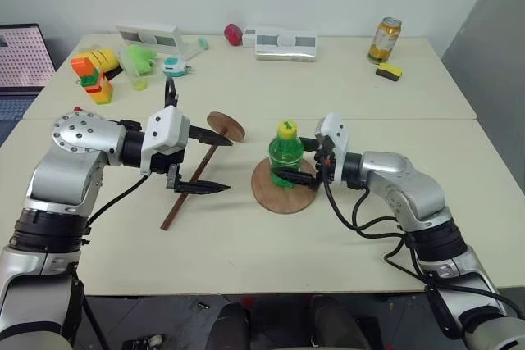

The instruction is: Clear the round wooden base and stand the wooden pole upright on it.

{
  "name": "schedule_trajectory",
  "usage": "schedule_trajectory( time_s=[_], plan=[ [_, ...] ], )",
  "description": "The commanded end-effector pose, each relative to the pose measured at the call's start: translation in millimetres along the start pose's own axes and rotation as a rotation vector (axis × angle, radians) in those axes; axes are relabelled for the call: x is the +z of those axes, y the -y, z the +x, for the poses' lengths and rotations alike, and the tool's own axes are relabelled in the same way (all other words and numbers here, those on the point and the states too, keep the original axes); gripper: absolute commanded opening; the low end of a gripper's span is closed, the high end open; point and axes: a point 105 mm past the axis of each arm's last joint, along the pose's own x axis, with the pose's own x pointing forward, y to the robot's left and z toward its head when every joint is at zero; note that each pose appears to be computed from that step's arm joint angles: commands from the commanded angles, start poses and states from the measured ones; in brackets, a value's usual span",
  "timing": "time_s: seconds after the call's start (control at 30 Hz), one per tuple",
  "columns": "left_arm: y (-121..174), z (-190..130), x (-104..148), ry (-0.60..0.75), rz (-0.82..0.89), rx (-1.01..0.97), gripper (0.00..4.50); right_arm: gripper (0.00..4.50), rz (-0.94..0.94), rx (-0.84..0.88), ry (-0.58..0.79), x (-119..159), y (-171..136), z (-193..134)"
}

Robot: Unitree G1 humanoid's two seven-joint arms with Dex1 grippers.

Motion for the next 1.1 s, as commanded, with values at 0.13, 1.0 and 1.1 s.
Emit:
schedule_trajectory(
  time_s=[0.13,1.0,1.1],
  plan=[
    [-4.5,-1.9,11.5,0.028,0.037,0.064,4.5,3.39,-0.034,-0.05,0.12,28.7,8.9,-7.3],
    [-17.0,5.1,12.6,0.162,-0.21,0.434,4.5,4.4,0.126,-1.126,0.172,4.7,202.2,-129.1],
    [-17.5,5.6,13.5,0.163,-0.208,0.428,4.5,4.4,0.15,-1.123,0.176,3.8,202.4,-131.2]
  ],
)
